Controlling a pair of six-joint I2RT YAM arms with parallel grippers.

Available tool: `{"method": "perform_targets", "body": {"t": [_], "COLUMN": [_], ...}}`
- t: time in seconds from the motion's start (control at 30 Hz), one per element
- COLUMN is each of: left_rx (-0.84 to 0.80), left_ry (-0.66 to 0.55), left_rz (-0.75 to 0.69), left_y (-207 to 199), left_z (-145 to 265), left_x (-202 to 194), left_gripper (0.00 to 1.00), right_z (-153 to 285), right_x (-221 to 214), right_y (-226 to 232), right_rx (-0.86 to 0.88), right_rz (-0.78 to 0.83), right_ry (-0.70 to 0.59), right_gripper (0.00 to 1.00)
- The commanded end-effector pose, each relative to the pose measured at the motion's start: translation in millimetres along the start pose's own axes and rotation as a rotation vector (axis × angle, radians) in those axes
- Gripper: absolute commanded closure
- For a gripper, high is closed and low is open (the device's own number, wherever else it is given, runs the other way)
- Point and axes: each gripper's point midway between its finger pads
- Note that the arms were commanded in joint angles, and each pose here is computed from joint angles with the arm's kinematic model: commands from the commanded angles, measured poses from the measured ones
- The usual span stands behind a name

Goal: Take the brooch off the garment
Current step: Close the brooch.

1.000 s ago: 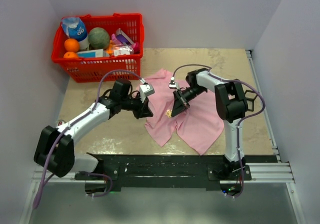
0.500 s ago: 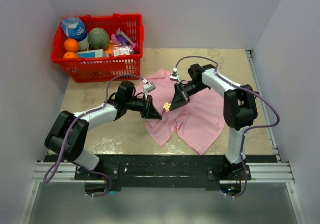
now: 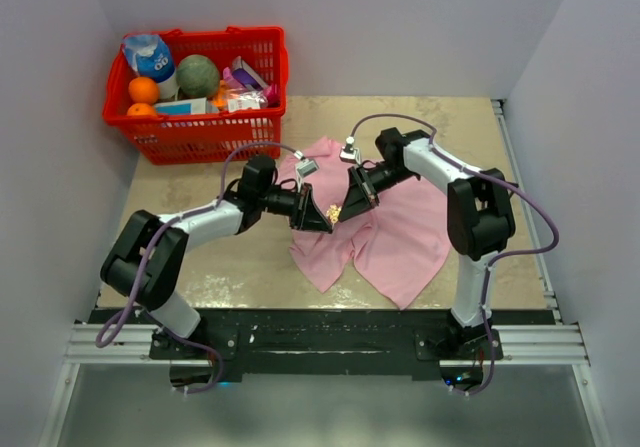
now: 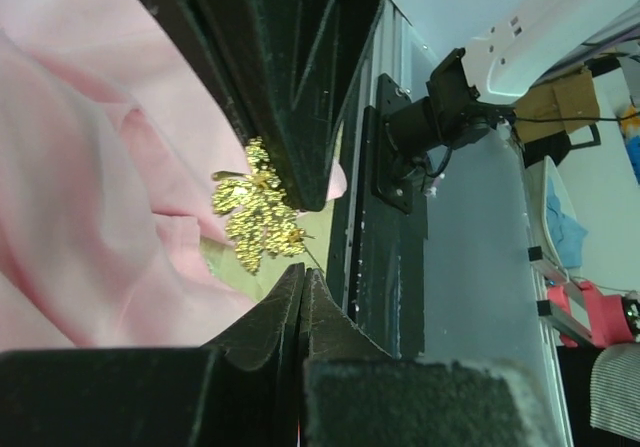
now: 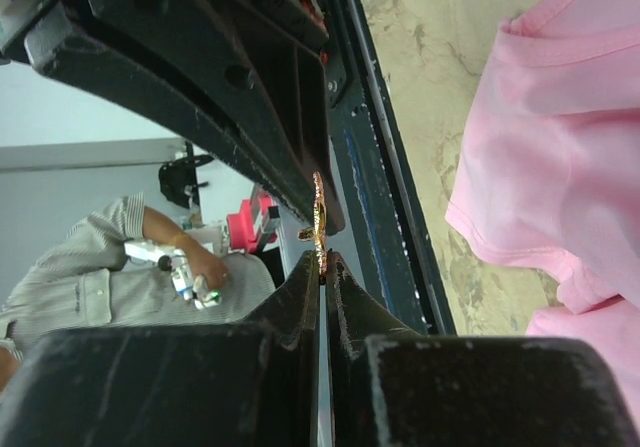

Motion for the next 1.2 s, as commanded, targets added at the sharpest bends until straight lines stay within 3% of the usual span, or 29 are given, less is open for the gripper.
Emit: {"method": "perform_targets", "body": {"t": [0.0, 1.17], "left_rx": [-0.087, -0.058], "left_ry": [0.014, -0.048], "left_rz": [-0.027, -0.062], "left_y": [-23, -25], "left_z": [-1, 3], "left_x": [3, 34], "left_gripper": [1.00, 1.00], "right_z": [4, 3], "right_x": [8, 0], "right_y": [18, 11], "right_rx": [0.018, -0.110], "right_rz": [0.048, 0.110], "right_ry": [-0.026, 0.006], "right_gripper": [1.00, 1.00]}}
Point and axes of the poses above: each gripper's point midway between its finger pads, its own z axis back along the fingers, its own y axis along the line the jaws close on, x = y × z, and after that the axes turned 2 degrees about z, right-handed
